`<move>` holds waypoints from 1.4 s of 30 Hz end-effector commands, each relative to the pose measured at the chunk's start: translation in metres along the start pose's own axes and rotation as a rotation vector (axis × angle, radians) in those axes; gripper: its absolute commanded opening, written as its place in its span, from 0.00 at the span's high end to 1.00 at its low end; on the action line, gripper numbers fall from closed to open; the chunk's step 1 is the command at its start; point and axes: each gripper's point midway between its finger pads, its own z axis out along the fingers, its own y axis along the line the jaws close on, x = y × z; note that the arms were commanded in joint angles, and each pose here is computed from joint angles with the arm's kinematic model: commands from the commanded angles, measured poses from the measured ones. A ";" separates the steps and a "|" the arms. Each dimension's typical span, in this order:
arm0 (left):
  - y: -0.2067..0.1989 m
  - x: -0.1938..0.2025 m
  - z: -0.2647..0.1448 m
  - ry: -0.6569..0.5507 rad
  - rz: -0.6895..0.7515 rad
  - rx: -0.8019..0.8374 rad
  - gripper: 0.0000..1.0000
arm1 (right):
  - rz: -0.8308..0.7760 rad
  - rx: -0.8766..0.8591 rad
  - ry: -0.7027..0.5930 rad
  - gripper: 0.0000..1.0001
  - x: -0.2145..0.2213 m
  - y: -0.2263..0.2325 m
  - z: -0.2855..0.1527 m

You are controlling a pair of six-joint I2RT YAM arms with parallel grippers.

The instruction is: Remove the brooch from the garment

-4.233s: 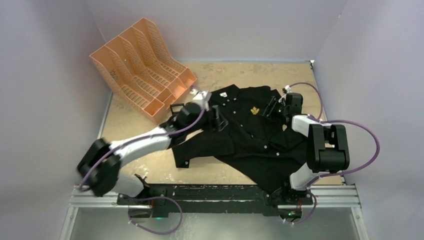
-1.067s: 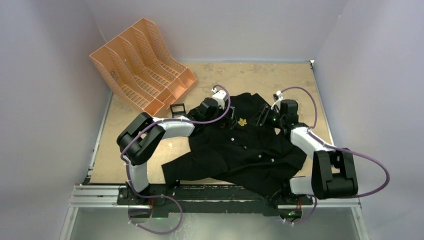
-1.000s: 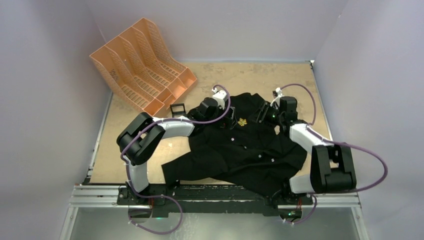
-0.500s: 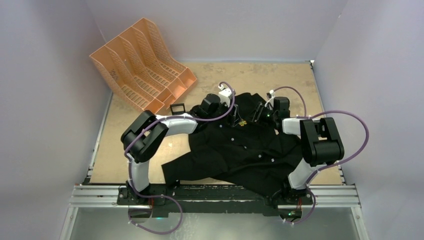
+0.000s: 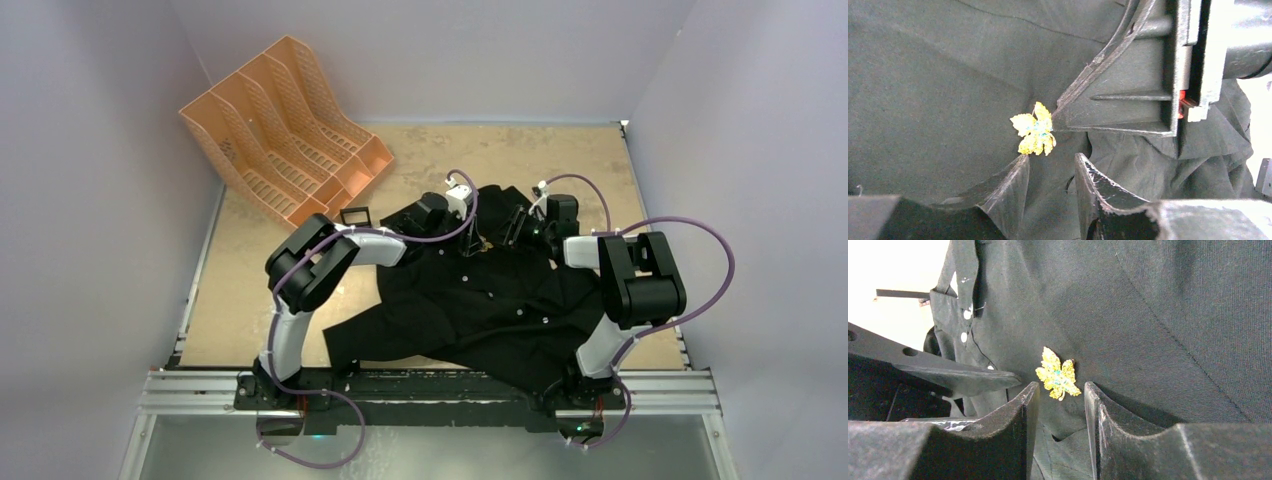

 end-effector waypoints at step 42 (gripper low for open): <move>-0.002 -0.032 0.004 -0.131 -0.156 0.068 0.81 | 0.013 -0.021 0.019 0.62 0.010 -0.012 -0.002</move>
